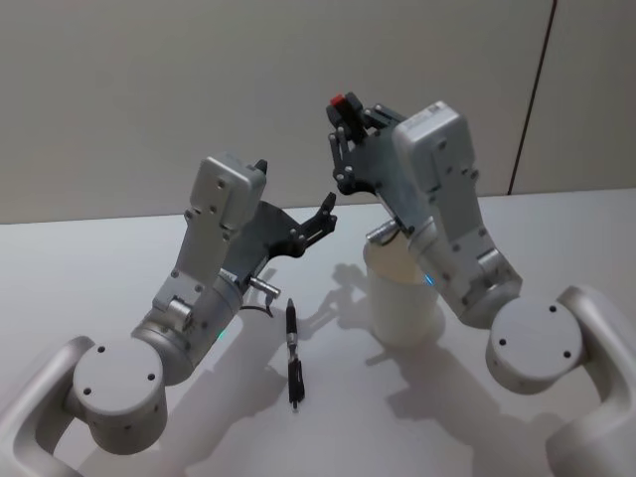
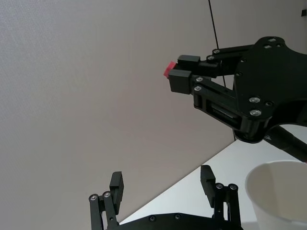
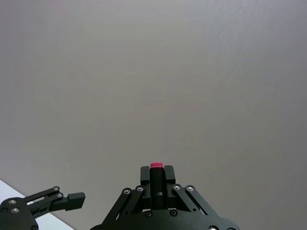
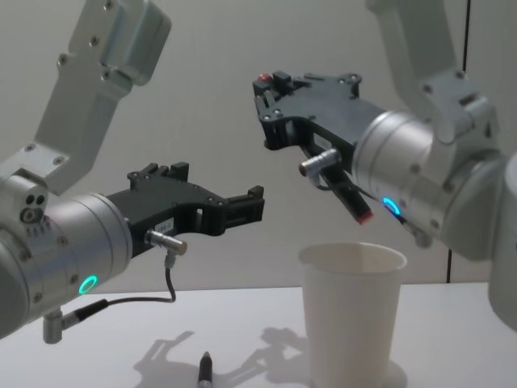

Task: Place the pen into the pen holder.

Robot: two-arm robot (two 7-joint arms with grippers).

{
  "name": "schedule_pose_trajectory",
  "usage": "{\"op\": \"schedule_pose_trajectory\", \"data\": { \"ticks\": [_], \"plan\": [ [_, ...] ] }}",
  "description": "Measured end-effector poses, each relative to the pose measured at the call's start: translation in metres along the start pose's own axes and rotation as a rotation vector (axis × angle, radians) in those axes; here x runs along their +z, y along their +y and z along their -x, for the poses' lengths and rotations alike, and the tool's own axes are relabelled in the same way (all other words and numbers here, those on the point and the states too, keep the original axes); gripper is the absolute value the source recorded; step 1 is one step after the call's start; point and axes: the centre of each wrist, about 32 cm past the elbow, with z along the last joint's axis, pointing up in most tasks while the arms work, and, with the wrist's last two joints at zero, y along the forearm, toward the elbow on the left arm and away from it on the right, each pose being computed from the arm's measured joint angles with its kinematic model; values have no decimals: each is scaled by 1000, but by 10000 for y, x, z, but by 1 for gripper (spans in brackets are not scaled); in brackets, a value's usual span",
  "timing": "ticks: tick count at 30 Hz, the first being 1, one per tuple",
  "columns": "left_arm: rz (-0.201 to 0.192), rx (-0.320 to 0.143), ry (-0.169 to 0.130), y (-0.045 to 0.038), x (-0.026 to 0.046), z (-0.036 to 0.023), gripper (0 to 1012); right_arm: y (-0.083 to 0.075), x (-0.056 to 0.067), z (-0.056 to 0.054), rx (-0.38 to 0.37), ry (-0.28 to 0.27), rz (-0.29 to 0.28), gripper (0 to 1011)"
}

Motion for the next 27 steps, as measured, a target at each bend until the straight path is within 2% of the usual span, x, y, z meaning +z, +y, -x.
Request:
{"op": "schedule_pose_trajectory", "data": {
  "ticks": [15,27],
  "plan": [
    [0,0,0,0,0,0,1001,-89,-126,9,-19,31,16,161],
    [0,0,0,0,0,0,1001,-121,-208,91,-10,57,38,161]
  ]
}}
